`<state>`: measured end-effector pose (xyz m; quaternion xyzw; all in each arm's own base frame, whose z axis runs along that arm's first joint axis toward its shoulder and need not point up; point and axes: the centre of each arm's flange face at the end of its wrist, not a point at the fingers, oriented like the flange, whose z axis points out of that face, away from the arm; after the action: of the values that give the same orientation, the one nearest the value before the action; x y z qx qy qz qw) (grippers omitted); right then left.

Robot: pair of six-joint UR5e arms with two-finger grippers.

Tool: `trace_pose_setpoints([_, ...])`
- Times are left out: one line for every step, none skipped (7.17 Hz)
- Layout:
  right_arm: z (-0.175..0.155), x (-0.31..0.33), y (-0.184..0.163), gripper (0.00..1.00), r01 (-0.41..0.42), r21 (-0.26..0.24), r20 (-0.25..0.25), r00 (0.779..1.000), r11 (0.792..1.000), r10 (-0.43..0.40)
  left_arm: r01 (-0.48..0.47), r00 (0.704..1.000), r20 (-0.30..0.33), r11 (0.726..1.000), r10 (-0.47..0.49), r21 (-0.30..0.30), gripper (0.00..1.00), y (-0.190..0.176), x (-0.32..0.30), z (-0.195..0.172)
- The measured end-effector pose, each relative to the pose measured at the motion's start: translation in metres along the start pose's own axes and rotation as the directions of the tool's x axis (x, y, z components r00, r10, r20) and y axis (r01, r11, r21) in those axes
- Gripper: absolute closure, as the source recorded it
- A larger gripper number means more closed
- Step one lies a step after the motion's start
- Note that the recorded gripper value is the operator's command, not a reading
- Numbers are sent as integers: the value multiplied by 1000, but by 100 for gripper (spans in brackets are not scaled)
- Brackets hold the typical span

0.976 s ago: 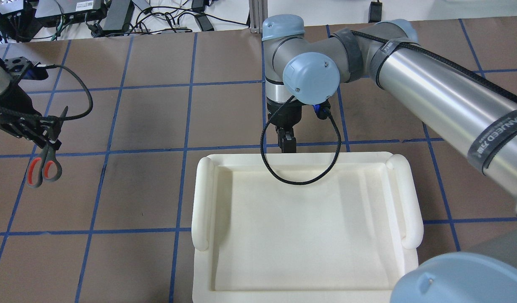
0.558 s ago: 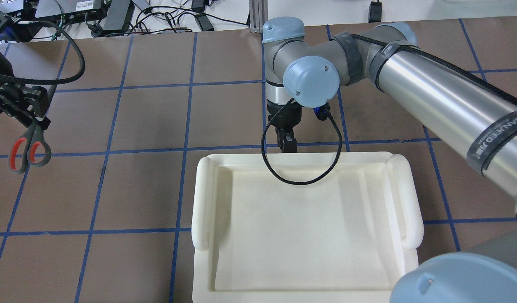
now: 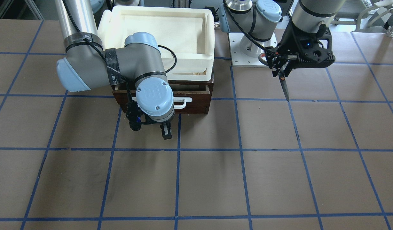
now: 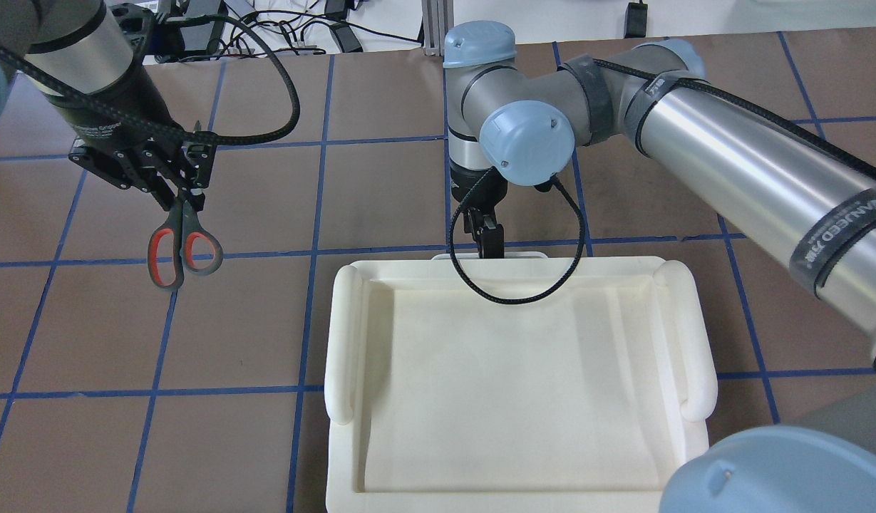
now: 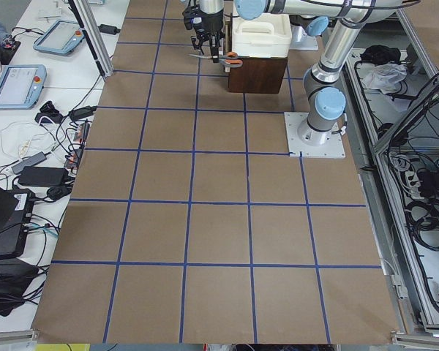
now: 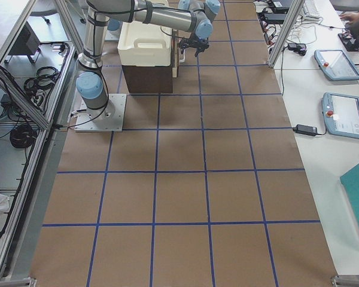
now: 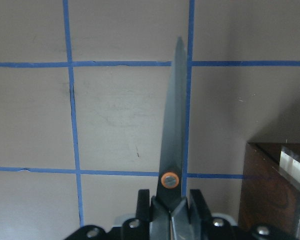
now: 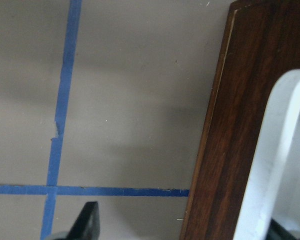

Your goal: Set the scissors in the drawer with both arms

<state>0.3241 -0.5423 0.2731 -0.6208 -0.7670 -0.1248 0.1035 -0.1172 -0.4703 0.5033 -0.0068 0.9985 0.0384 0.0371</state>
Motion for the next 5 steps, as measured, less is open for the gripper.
trace_pose_setpoints([-1,-4,0,0,14,1,15,1000,1000,-14,-6,1000,-7,1000,6,1,97,1,7,0])
trace_pose_setpoints([0,-8,0,0,29,4,29,999,1000,-29,-8,1000,-25,1000,8,1,97,1,11,0])
trace_pose_setpoints([1,-13,-1,0,42,9,43,998,999,-42,-7,999,-43,1000,7,1,97,1,13,0])
trace_pose_setpoints([2,-19,-1,0,50,18,55,997,999,-50,-6,999,-50,1000,6,1,97,1,14,0])
trace_pose_setpoints([1,-27,-2,0,52,23,62,997,998,-54,-5,999,-51,1000,5,1,97,1,14,0])
